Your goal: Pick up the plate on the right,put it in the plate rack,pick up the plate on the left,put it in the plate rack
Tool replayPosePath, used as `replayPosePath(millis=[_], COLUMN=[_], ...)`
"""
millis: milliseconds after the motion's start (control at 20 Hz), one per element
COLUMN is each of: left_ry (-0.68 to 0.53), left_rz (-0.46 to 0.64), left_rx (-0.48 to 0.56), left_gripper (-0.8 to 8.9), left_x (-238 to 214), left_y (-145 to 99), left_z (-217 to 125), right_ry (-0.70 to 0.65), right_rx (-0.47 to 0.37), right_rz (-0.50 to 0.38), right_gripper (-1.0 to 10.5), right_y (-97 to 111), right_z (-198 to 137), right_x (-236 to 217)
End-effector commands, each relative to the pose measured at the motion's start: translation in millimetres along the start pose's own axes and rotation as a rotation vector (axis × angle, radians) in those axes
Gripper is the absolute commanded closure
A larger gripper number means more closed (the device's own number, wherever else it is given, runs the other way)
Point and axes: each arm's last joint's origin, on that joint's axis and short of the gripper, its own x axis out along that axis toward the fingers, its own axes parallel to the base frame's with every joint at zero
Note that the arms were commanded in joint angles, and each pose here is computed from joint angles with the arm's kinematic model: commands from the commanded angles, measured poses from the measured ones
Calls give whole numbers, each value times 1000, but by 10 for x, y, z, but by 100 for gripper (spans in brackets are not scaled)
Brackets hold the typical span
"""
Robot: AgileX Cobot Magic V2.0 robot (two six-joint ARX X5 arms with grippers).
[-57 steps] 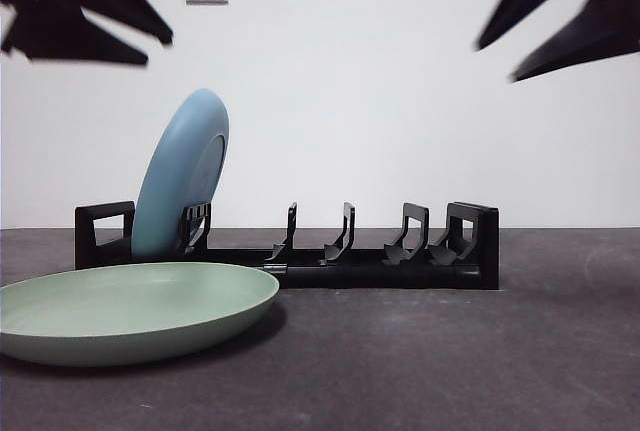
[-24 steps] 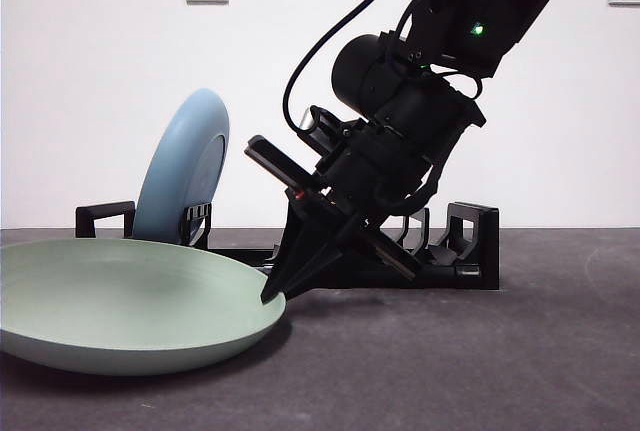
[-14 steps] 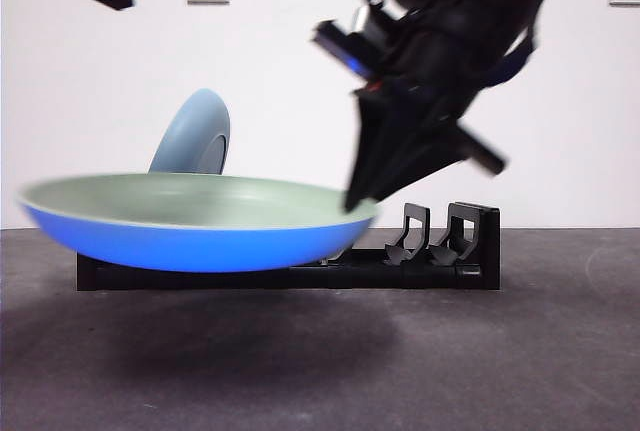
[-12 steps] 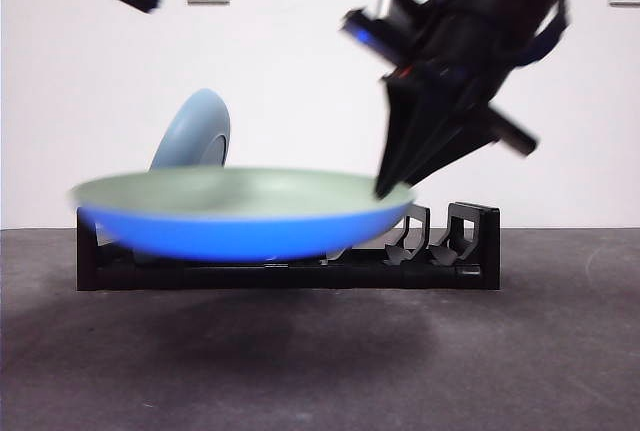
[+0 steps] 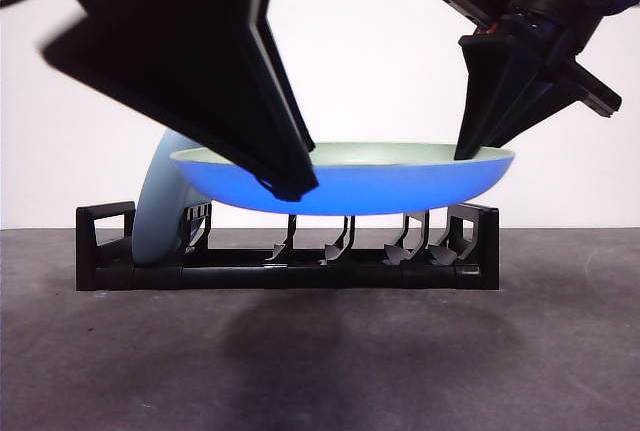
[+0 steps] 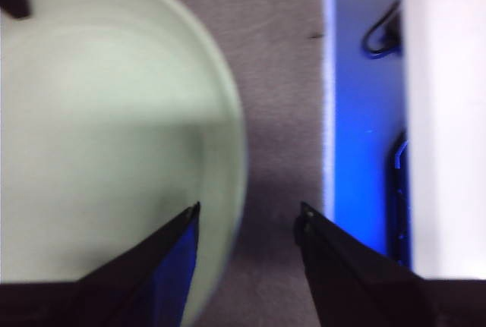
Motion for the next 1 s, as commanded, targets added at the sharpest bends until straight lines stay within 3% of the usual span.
replayPosePath(millis=[50,400,500,550,700,1000], left_ry=[0,22,13,8,33,23], left_rz=[6,-4,1,4,74,75], left_rx=[28,48,49,47,46,42], left_gripper=[594,608,804,820,822,822], left_x=[54,246,248,248,247,247], left_y=[-4,-29,-25,-22,1,2], left_z=[25,47,56,61,60,69], right_ry=[-3,-12,-14,-17,-19,-45], right_rx=[-18,-26,-29,-31,-31,-37], right_rz=[11,13,13,13,13,5], right_gripper=[958,958,958,958,958,927], right_y=[13,31,37,40,43,62], right_z=[-4,-21,-29,-31,-35,-57], right_x=[-20,-68,-87,-96,-108,-192])
